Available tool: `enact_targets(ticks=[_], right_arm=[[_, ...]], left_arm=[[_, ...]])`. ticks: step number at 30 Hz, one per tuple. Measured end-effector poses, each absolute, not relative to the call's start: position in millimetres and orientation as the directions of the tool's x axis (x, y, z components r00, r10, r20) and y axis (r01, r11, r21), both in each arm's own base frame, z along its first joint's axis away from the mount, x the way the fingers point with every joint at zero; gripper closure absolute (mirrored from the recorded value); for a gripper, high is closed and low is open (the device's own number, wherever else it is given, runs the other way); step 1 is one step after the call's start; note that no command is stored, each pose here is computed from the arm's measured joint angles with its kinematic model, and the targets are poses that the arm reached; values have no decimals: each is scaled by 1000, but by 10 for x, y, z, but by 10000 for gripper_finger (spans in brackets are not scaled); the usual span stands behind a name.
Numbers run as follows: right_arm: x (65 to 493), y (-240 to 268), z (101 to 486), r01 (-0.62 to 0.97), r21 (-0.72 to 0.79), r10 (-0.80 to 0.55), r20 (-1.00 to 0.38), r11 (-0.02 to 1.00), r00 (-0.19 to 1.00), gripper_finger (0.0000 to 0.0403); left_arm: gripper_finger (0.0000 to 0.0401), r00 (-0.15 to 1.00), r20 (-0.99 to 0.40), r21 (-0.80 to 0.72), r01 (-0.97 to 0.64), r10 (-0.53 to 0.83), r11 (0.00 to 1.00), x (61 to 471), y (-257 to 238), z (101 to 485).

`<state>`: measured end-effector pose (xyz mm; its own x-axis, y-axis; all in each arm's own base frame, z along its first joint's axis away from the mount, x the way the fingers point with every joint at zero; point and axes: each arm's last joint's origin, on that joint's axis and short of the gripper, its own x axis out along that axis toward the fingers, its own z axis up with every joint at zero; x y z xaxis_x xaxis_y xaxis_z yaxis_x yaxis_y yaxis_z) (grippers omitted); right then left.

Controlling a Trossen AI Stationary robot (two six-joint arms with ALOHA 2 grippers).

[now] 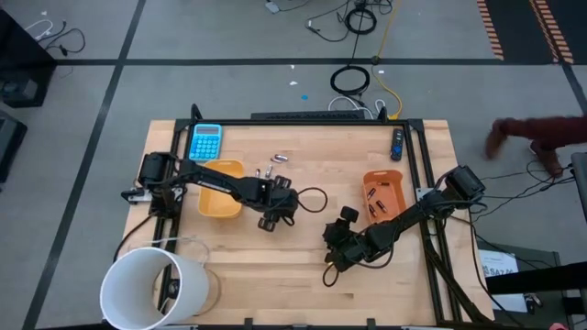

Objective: Sort batteries
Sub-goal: Put the silver battery into the yellow bin

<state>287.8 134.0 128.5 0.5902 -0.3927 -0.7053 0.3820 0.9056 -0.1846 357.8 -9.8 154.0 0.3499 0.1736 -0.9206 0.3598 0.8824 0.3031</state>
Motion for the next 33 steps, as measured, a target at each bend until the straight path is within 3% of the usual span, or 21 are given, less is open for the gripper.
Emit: enact_targets(ticks=[7,12,19,28,33], right_arm=[[2897,1418,1311,368,-142,-360,-683,919,636,250],[2895,1418,1310,373,-137,-360,-683,918,635,250],[2894,1418,1310,375,-135,-360,-684,917,635,250],[2893,1418,1309,375,-136,-361,-684,917,634,250],[2893,1419,1309,374,-136,-360,-684,917,634,250]], left_arm=[[176,418,-891,368,432,178,823,3650,-29,1568],[176,450,-882,345,410,142,844,3699,107,1554],[176,424,-904,273,465,59,842,3723,218,1403],[176,411,-910,261,480,48,838,3744,226,1325],[206,402,-914,228,417,46,880,3737,221,1316]])
